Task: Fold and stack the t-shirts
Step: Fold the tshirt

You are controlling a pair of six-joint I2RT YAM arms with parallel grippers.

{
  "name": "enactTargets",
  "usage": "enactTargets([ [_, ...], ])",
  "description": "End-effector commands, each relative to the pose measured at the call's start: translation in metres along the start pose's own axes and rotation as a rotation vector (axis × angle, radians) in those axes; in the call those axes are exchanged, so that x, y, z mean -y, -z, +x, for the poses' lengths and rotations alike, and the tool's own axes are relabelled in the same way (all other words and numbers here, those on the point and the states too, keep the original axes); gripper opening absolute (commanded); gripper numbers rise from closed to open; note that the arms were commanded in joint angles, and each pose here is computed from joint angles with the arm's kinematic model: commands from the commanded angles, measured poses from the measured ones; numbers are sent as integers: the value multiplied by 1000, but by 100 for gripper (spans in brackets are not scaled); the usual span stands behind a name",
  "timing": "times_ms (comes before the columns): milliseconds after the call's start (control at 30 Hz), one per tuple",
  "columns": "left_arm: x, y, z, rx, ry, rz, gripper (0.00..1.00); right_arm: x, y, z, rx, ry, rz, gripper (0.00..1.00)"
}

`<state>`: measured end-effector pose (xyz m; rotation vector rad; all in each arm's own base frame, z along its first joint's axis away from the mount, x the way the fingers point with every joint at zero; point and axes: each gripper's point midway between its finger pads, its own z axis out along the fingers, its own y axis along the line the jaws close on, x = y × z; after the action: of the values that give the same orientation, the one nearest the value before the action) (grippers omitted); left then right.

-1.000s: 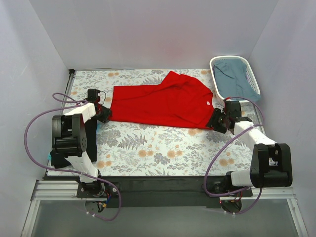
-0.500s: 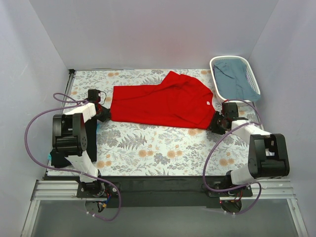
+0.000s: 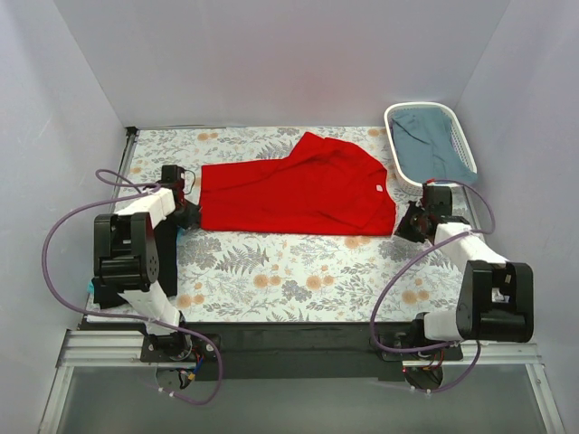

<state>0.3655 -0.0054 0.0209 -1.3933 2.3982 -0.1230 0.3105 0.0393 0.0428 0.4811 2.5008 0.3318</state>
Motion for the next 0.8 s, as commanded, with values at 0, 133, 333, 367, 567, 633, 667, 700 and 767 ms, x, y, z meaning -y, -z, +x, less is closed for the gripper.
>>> enactTargets([
  [0, -9, 31, -12, 62, -8, -11, 0, 6, 22, -6, 29, 0, -9, 1],
  [133, -15, 41, -6, 61, -10, 10, 0, 10, 34, 5, 27, -11, -19, 1],
  [333, -18, 37, 0, 47, -13, 23, 0, -5, 23, 12, 3, -18, -123, 44],
  [367, -19, 36, 0, 48, -13, 23, 0, -12, 21, 5, 19, -10, -157, 48],
  [567, -16, 34, 1, 41, -19, 30, 0, -20, 4, -9, 27, -11, -170, 54],
  [633, -15, 33, 0, 44, -21, 34, 0, -21, -2, -8, 13, -14, -168, 54],
  [667, -14, 33, -1, 46, -21, 34, 0, -22, -4, -9, 10, -16, -169, 54],
  [700, -15, 33, -1, 45, -22, 31, 0, -23, -8, -9, 2, -16, -170, 54],
  [767, -14, 33, -1, 43, -22, 34, 0, -23, -10, -9, 4, -19, -166, 54],
])
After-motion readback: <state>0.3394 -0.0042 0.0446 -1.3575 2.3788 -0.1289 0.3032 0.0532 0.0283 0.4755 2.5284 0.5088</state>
